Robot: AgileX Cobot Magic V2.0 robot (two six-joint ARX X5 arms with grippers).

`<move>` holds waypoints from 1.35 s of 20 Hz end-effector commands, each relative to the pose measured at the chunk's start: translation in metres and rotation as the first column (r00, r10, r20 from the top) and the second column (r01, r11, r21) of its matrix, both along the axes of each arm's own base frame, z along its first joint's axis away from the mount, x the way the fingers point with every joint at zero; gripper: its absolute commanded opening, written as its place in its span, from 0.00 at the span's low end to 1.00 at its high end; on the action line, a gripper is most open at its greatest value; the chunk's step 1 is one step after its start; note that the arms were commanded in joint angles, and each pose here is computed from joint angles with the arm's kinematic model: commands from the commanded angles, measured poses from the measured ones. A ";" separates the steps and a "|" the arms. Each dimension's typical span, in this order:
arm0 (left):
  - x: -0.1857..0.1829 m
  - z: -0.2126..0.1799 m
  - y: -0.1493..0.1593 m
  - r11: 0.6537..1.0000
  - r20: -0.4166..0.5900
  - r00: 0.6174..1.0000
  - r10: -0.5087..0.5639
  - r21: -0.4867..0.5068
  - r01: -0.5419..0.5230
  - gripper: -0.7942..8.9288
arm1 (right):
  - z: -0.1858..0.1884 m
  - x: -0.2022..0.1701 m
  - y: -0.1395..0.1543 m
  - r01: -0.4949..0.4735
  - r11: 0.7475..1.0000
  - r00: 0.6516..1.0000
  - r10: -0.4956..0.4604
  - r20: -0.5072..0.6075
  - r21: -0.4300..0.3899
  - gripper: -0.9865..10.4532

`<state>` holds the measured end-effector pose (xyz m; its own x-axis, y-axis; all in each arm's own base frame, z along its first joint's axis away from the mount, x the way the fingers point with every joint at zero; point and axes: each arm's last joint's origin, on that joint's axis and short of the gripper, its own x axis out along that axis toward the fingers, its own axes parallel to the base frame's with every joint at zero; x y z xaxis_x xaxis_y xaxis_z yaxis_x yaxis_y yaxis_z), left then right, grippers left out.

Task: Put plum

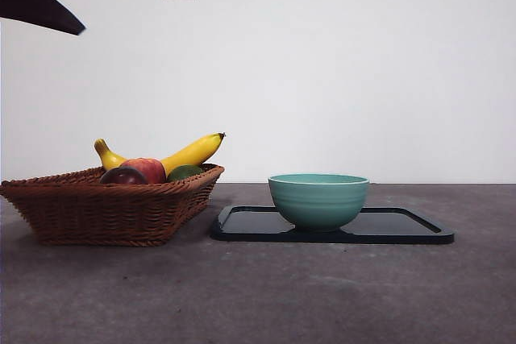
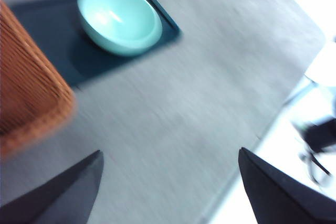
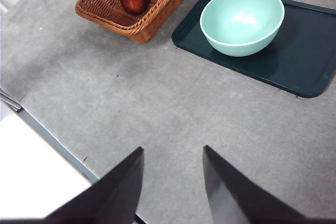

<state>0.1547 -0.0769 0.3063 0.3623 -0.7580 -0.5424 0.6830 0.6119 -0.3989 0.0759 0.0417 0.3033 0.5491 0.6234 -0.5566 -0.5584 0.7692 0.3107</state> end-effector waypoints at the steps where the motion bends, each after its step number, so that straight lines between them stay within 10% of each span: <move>1: -0.005 0.004 0.001 0.999 0.009 0.999 -0.038 0.017 0.038 0.50 | 0.003 0.001 0.001 0.008 1.000 1.000 -0.008 0.000 0.013 0.24; 18: -0.007 0.003 0.002 0.998 0.001 0.999 -0.048 0.030 0.048 0.50 | 0.005 0.009 0.003 0.110 0.991 0.993 -0.106 -0.052 0.078 0.25; 27: -0.007 0.003 0.002 0.998 0.000 0.999 -0.048 0.030 0.048 0.50 | 0.014 0.108 0.036 0.198 0.979 0.970 -0.202 -0.132 -0.042 0.33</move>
<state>0.1468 -0.0741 0.3034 0.3219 -0.7505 -0.5771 0.6963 0.6007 -0.3928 0.1808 0.0762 0.3145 0.5741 0.4912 -0.6551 -0.3316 0.8710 0.3625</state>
